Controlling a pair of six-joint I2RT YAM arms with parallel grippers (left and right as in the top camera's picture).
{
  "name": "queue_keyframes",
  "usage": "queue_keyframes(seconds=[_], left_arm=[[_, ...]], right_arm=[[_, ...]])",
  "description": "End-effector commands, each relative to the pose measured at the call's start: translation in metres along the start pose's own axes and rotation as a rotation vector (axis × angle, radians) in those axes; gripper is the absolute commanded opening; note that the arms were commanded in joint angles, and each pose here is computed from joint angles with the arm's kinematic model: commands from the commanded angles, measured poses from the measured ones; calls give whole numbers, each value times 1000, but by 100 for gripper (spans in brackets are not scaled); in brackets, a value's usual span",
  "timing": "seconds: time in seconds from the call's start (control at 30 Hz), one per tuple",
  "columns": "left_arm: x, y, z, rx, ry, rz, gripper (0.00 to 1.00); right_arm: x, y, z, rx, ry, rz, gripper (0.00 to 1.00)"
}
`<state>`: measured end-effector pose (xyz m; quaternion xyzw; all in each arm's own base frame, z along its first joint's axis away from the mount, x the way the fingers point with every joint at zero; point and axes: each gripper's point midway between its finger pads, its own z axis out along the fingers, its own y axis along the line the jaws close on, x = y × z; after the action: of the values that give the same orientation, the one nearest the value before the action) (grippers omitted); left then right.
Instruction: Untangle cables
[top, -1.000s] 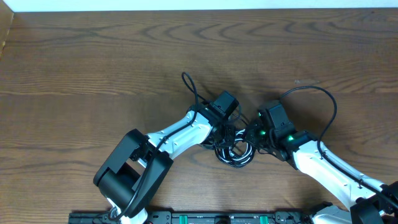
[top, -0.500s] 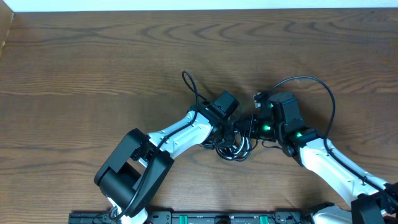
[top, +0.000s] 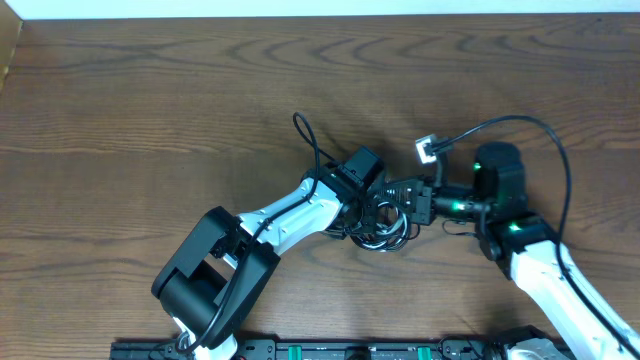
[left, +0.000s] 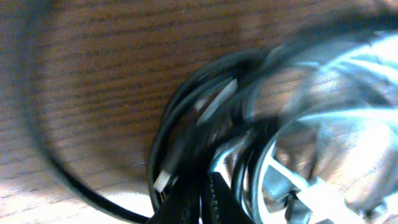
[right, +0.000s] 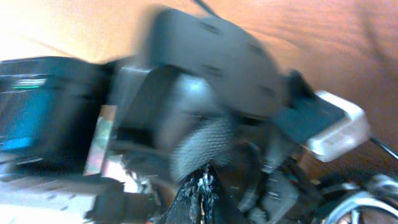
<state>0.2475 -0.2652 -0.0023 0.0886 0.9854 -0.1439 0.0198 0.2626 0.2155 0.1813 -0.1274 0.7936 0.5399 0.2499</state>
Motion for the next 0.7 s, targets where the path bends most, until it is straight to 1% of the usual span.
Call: queue_keyframes(seconds=[0.0, 0.13, 0.23, 0.3, 0.37, 0.4, 0.43, 0.5, 0.53, 0.57, 0.63, 0.67], left_arm=[[17, 34, 23, -131, 54, -20, 8], [16, 37, 22, -148, 44, -33, 8], [16, 37, 22, -148, 44, -34, 8], [16, 37, 22, -148, 44, -33, 8], [16, 37, 22, -148, 44, -33, 8], [16, 37, 22, -148, 44, -33, 8], [16, 37, 22, -148, 44, -33, 8], [16, 37, 22, -148, 44, -33, 8], [16, 37, 22, -148, 44, -34, 8], [16, 37, 22, -148, 44, -33, 8], [16, 37, 22, -147, 43, -33, 8], [16, 37, 22, -148, 44, -33, 8]], right_arm=[[-4, 33, -13, -136, 20, -77, 1], [-7, 41, -23, -161, 6, -97, 1], [-10, 38, -26, -145, -8, -91, 1], [-9, 29, -26, -108, -11, -52, 1], [-6, 12, -25, -26, -17, 13, 2], [-3, 0, -25, 35, -21, 55, 8], [-1, -11, -26, 93, -25, 90, 18], [7, -38, -30, 237, -33, 162, 27], [11, -51, -34, 306, -36, 190, 33], [13, -59, -36, 354, -38, 207, 38], [18, -72, -40, 421, -38, 232, 43], [19, -75, -40, 434, -36, 239, 45]])
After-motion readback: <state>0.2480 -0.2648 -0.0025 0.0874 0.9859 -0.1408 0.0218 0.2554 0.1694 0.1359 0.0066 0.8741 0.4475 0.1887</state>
